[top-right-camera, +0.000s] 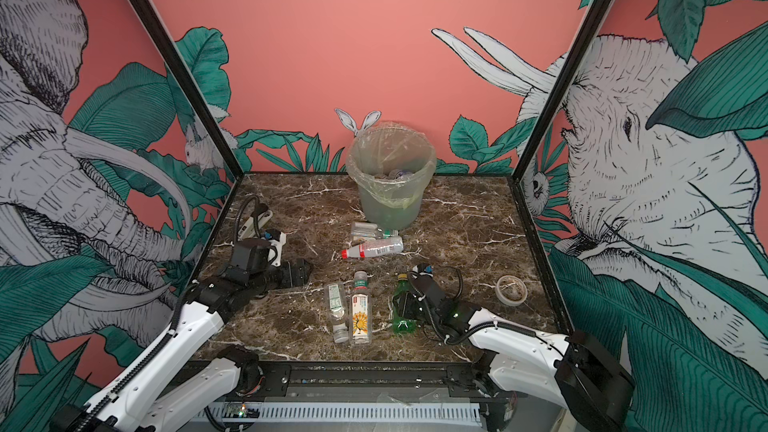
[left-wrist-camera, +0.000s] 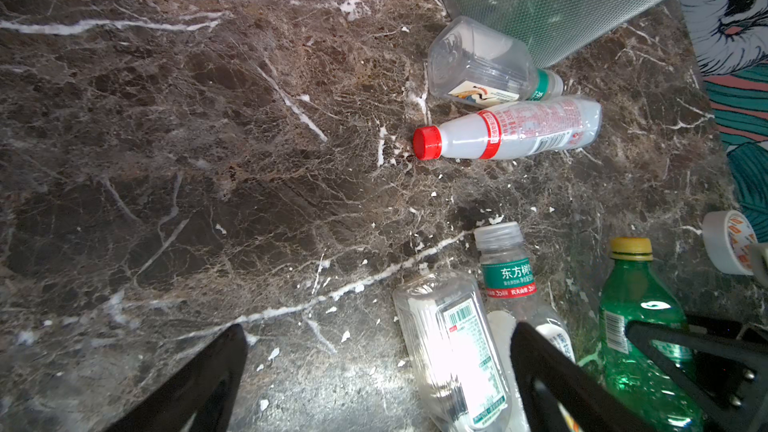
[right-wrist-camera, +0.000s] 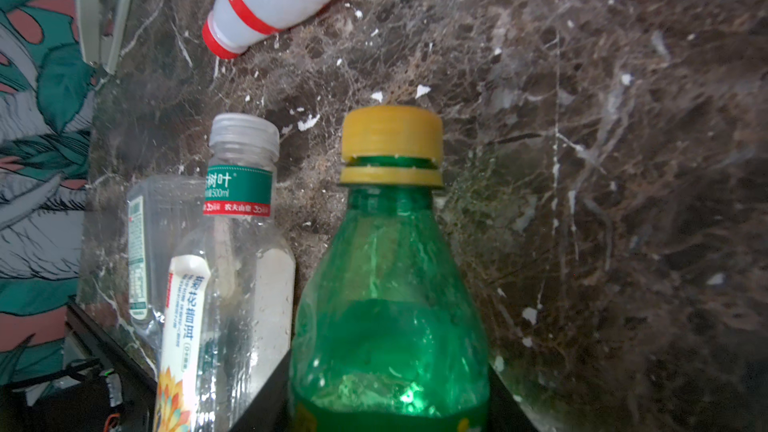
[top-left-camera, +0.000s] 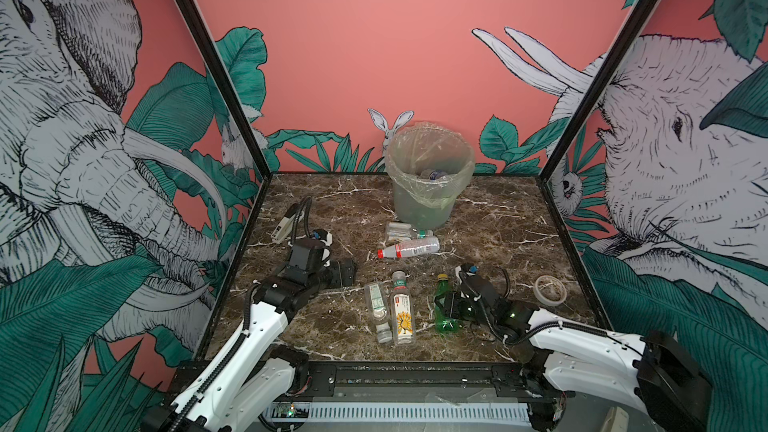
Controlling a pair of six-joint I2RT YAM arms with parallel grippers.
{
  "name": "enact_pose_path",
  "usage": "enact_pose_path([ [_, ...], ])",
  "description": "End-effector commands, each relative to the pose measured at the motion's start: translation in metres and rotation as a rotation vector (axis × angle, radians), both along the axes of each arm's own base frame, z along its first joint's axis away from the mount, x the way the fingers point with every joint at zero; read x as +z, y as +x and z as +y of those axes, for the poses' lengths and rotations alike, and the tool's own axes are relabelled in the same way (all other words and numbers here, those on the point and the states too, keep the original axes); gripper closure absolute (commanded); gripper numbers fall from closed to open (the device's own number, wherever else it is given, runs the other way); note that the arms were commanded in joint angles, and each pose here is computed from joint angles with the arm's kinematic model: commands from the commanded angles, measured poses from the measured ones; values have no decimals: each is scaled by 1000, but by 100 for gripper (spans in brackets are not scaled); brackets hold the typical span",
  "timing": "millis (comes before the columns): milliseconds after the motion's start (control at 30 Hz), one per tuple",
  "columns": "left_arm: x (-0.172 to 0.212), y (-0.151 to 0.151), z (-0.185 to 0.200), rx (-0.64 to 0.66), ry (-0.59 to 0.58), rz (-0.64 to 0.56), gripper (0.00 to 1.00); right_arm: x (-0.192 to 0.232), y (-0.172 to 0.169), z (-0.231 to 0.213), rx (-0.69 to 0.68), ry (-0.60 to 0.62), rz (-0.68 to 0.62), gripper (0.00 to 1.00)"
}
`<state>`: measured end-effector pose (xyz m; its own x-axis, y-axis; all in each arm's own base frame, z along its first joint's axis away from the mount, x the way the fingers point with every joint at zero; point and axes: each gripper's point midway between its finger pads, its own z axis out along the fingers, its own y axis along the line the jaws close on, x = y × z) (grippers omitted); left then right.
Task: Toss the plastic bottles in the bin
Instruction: 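Lift the green bottle with the right gripper and carry it toward the bin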
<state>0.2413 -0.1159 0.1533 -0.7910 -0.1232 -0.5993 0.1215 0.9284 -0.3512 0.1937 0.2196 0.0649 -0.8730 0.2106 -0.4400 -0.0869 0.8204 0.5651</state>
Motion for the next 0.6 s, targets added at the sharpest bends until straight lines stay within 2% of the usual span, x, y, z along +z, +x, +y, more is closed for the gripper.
enact_pose_path([
  [0, -7, -2, 1, 1, 1, 23, 1, 19, 11, 7, -35, 113, -36, 54],
  [567, -7, -3, 1, -3, -1, 30, 1, 60, 39, 5, -92, 247, -109, 55],
])
